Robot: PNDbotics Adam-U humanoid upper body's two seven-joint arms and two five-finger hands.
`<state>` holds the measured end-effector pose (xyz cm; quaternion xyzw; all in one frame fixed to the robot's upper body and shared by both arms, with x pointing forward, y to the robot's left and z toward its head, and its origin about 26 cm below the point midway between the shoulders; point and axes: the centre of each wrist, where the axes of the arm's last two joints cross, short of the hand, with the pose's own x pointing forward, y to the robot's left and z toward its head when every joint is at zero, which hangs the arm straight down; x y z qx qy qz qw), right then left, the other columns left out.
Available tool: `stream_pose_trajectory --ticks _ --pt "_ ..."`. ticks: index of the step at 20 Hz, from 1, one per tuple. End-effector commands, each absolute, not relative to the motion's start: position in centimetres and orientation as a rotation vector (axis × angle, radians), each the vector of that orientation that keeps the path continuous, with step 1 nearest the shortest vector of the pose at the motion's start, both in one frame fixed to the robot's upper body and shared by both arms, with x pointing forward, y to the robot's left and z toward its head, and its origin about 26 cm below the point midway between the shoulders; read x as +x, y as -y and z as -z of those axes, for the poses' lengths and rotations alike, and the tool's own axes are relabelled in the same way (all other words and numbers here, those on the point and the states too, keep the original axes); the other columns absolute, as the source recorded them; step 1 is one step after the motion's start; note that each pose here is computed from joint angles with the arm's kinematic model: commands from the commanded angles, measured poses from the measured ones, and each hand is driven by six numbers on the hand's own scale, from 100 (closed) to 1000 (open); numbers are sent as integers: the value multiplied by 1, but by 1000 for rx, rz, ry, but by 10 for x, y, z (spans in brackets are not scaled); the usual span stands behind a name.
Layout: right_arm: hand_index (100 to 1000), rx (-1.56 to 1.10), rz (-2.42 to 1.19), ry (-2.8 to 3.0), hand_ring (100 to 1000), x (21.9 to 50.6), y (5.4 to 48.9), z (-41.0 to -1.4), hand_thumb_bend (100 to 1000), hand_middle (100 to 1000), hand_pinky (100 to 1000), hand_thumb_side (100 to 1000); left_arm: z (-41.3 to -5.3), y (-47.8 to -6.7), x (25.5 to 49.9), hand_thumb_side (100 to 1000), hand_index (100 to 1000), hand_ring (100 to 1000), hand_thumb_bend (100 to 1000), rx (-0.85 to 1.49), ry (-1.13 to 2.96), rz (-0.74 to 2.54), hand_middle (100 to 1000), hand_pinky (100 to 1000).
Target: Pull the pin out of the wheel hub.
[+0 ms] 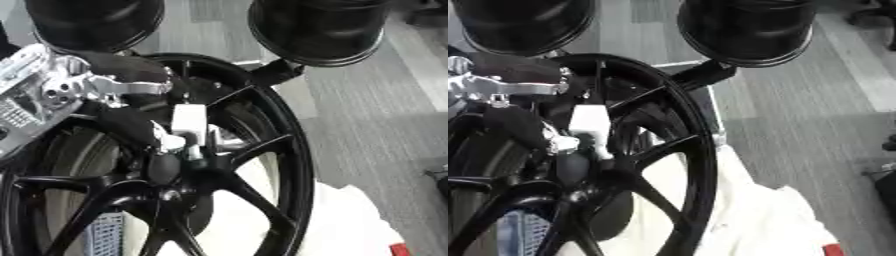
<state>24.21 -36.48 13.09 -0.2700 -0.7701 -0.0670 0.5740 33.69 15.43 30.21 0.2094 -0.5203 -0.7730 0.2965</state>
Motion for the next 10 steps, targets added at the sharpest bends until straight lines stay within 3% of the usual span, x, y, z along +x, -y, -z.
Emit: stream_pose_trajectory --ticks 1,6,10 --pt "680 -638 150 1830 577 241 364 -138 100 507 764 609 -310 -155 335 617 843 686 137 586 1419 2037 455 809" --pt "680 -636 153 1829 577 241 364 -137 100 507 764 609 -310 -152 332 590 772 623 100 567 1458 2010 402 781" --pt "680 -633 156 1828 577 241 364 -137 100 507 765 610 -311 -152 330 474 671 570 100 559 1495 1980 357 743"
